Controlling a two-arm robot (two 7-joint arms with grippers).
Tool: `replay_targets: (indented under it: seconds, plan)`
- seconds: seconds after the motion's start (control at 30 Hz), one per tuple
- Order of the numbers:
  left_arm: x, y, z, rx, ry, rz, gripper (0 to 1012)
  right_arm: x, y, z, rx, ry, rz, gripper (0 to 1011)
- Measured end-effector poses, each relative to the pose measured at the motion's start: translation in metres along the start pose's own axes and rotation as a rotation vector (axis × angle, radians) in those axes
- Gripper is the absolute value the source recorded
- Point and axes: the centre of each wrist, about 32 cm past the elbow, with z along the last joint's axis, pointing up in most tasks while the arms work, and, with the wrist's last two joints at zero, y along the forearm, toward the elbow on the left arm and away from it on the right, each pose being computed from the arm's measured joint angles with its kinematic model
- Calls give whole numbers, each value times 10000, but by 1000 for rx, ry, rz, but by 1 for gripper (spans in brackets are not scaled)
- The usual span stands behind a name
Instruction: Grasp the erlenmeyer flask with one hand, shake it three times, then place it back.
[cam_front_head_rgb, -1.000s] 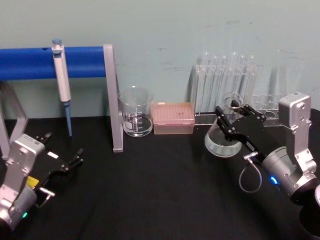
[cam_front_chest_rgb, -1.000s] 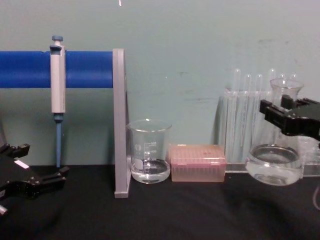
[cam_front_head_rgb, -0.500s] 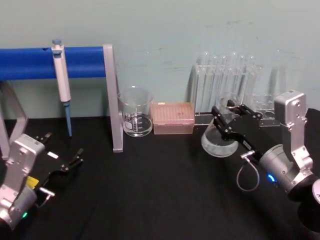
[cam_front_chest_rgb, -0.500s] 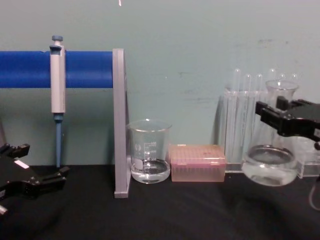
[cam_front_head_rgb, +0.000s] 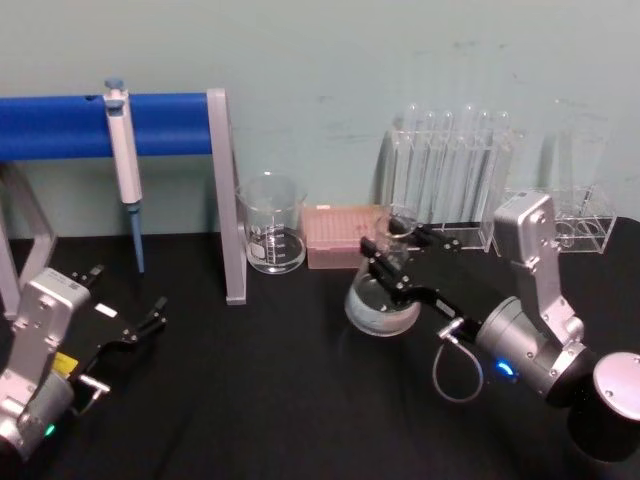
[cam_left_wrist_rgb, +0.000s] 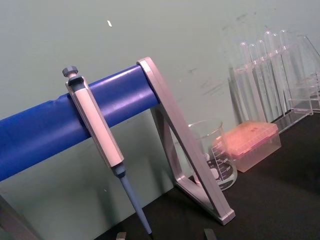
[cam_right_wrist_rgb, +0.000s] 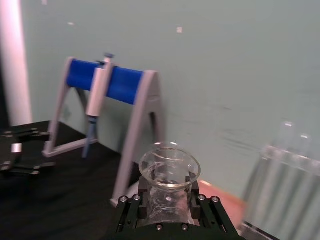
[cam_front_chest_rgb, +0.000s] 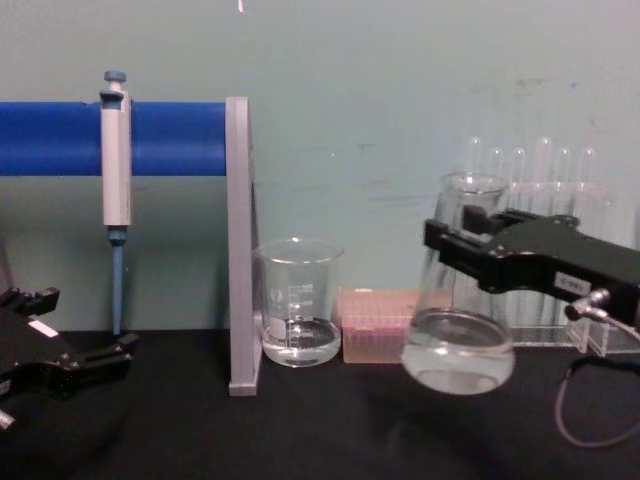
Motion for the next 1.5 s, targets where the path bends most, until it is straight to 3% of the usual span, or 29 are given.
replay_targets:
  seconds: [0.47, 0.8, 1.2, 1.5]
  plan:
    - [0, 0, 0, 0, 0, 0, 1001, -173, 119, 40, 24, 2, 190, 453]
    - [0, 0, 0, 0, 0, 0, 1001, -247, 157, 47, 37, 12, 261, 453]
    - [0, 0, 0, 0, 0, 0, 1001, -247, 141, 40, 39, 21, 249, 453]
    - [0, 0, 0, 0, 0, 0, 1001, -177, 59, 30, 34, 17, 139, 453]
